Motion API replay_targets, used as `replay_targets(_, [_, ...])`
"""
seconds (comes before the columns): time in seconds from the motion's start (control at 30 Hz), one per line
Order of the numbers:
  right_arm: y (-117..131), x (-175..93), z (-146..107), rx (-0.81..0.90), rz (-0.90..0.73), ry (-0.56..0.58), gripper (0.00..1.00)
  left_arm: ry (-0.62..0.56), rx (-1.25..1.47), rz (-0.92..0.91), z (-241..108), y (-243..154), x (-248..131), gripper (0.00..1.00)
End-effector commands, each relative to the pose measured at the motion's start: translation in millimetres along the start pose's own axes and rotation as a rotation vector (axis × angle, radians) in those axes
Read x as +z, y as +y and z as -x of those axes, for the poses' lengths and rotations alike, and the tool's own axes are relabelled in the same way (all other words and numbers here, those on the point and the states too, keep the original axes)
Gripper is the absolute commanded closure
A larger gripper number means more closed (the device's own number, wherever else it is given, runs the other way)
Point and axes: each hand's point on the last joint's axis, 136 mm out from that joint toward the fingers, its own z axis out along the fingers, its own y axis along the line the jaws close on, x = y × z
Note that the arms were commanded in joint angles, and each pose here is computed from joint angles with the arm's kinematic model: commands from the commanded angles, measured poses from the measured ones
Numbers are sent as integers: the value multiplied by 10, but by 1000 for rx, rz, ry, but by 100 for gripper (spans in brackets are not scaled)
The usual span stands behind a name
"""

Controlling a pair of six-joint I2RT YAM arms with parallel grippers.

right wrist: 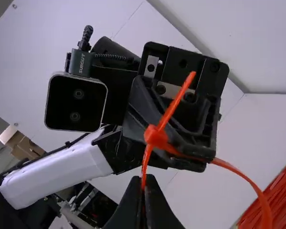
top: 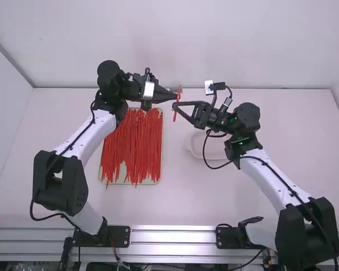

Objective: Fasten the cable tie

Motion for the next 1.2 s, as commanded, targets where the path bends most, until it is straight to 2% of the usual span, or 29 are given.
replay_targets(0.0, [-60, -59, 143, -7, -33, -63, 100, -35, 15, -92, 62, -167, 75, 99])
replay_targets(0.13, [-55, -17, 129, -11, -24, -64, 100, -37, 54, -91, 113, -154, 74, 99])
replay_targets(0.33, [-130, -72, 258, 12, 6, -103, 100, -45, 38, -104, 193, -172, 126, 99])
replay_targets(0.7, [-274, -122, 391, 77, 89, -162, 100, -44, 55, -101, 20, -311, 106, 99])
replay_targets(0.93, [-261, -121, 423, 72, 94, -169, 100, -43, 73, -98, -44, -382, 90, 99])
replay_targets(1.17, [-118, -42, 468, 54, 127, -147, 100, -42, 56, -97, -89, -409, 83, 99])
